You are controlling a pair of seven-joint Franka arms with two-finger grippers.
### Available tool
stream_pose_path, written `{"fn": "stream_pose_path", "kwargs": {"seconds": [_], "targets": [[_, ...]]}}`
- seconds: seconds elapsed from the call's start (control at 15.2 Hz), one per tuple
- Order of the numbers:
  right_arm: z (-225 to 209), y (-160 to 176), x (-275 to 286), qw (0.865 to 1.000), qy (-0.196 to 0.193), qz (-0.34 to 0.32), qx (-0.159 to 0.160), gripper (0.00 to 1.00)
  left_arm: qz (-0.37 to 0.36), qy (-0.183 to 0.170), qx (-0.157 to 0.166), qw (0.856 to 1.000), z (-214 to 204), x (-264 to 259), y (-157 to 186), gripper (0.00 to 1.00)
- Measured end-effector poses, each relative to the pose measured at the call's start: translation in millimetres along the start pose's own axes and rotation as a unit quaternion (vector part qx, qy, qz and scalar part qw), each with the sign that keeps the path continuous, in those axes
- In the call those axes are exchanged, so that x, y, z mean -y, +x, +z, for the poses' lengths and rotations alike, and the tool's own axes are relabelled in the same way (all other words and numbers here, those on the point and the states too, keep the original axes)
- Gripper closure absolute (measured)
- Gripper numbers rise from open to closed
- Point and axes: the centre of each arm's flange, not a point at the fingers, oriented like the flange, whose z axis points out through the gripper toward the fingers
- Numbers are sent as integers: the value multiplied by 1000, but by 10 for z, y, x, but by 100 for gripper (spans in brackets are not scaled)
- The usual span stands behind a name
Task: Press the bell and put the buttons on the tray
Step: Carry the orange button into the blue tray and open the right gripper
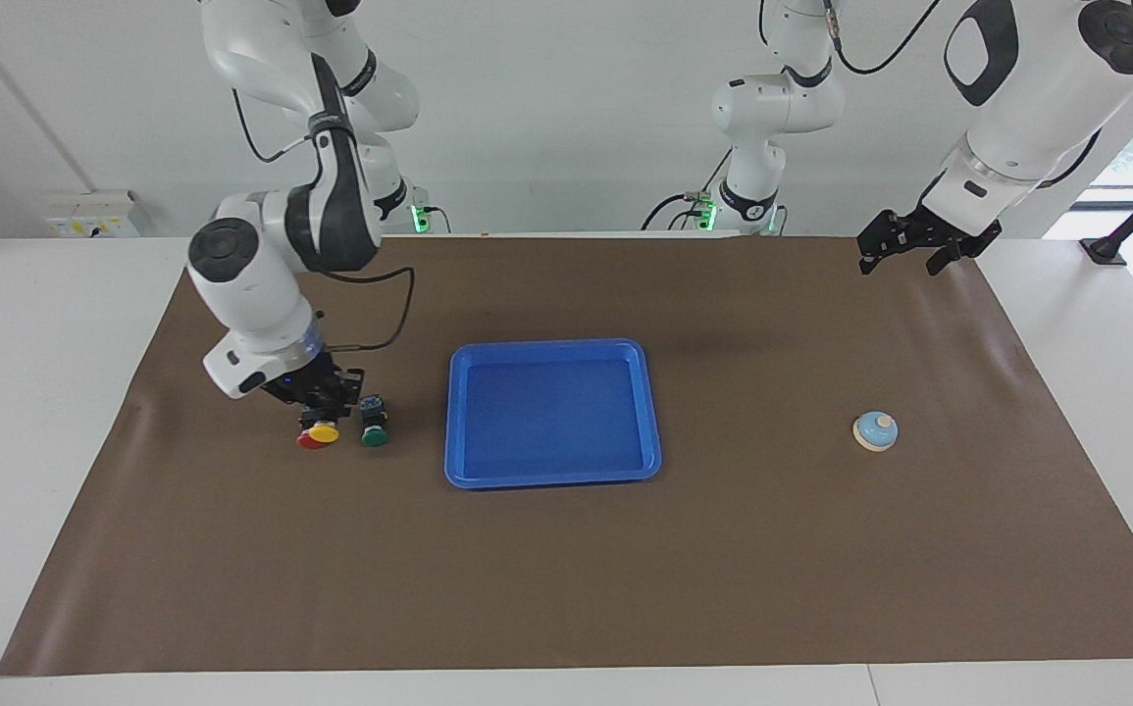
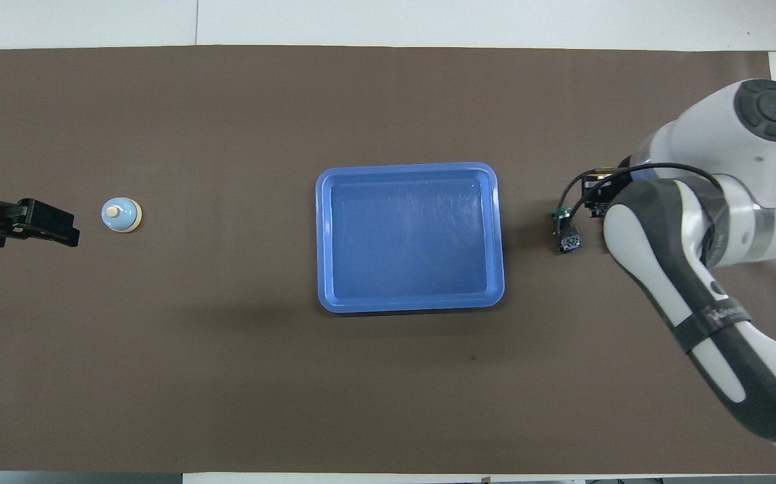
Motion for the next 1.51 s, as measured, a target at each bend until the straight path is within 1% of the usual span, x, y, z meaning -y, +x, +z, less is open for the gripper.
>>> {"fn": "stream_pose_path", "kwargs": {"seconds": [0.2, 0.33, 0.46, 0.59, 0.79, 0.86, 1.05, 1.19, 1.25, 1.38, 1.51], "targets": [[67, -266, 992, 1000, -3, 22, 3, 59, 0, 0, 0, 1000, 0, 0, 0, 0], [178, -385, 1474, 999, -4, 37, 6, 59, 0, 0, 0, 1000, 0, 0, 0, 0], [356, -447, 1809, 999, 0, 40, 4, 59, 0, 0, 0, 1000, 0, 0, 0, 0], [566, -463, 1923, 999, -2, 38, 10, 59, 0, 0, 0, 1000, 0, 0, 0, 0], [751, -437, 1873, 999, -7, 43, 20, 59, 0, 0, 0, 1000, 0, 0, 0, 0], [791, -443, 1859, 999, -7, 43, 19, 54, 0, 0, 0, 1000, 0, 0, 0, 0], [846, -467, 1842, 999, -8, 44, 20, 25, 0, 0, 0, 1000, 0, 0, 0, 0], [718, -411, 1769, 999, -13, 36, 26, 5, 0, 0, 0, 1000, 0, 0, 0, 0], [594, -337, 1659, 999, -14, 21, 28, 0, 0, 0, 0, 1000, 0, 0, 0, 0], [312, -106, 1162, 1000, -9, -15, 23, 0, 0, 0, 0, 1000, 0, 0, 0, 0], [126, 105, 455, 999, -3, -39, 18, 0, 0, 0, 0, 1000, 0, 0, 0, 0]]}}
